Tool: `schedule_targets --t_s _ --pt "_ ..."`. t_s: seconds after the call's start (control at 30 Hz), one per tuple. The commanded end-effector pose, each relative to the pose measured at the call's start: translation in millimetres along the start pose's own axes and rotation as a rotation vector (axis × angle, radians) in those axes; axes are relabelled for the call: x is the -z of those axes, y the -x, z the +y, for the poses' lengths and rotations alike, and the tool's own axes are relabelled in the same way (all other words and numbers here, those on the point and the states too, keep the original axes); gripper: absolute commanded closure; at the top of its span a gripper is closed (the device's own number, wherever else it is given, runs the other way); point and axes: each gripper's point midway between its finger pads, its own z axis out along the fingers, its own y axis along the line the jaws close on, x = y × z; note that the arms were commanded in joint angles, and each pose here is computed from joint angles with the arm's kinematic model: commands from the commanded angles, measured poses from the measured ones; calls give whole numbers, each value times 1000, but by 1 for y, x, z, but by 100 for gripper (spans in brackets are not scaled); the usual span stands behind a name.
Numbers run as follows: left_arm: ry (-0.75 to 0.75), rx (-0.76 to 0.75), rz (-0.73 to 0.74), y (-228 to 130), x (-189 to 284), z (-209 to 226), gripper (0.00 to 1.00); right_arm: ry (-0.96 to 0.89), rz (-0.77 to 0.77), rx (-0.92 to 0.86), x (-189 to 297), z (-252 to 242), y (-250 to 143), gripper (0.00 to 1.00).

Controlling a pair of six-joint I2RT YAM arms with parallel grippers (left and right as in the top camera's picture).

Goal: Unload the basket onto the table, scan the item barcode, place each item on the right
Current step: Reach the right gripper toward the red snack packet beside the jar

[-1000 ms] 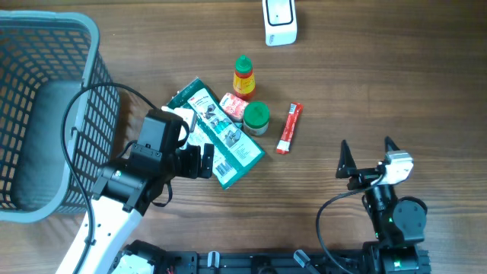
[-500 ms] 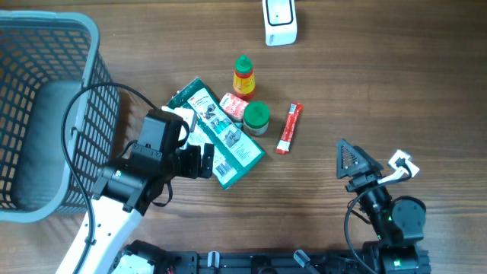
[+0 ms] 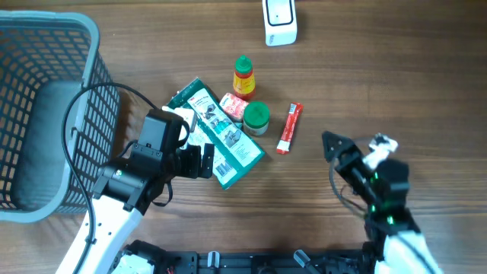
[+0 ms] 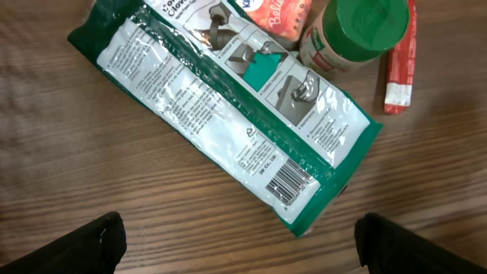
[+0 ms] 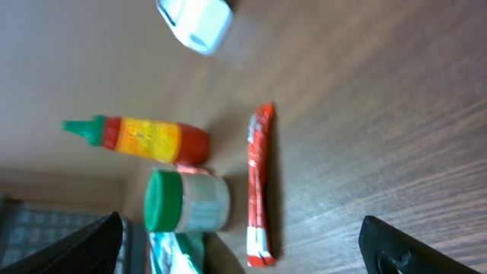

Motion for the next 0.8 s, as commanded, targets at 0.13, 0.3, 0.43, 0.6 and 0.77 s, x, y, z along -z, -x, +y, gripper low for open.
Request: schedule_targets --t_s 0.13,0.3,0.43,0.6,0.77 --pt "-11 -14 10 -3 -2 0 0 -20 354 101 -60 34 -6 0" --pt "-11 -14 10 -3 -2 0 0 -26 413 89 -87 20 -12 7" --pt "-11 -14 10 -3 -2 0 0 -27 452 147 -97 9 -26 15" --pt "-11 -14 10 -3 -2 0 0 -53 479 255 -103 7 -48 18" --pt "-10 -14 10 -3 -2 0 0 -167 465 300 -106 -10 -59 22"
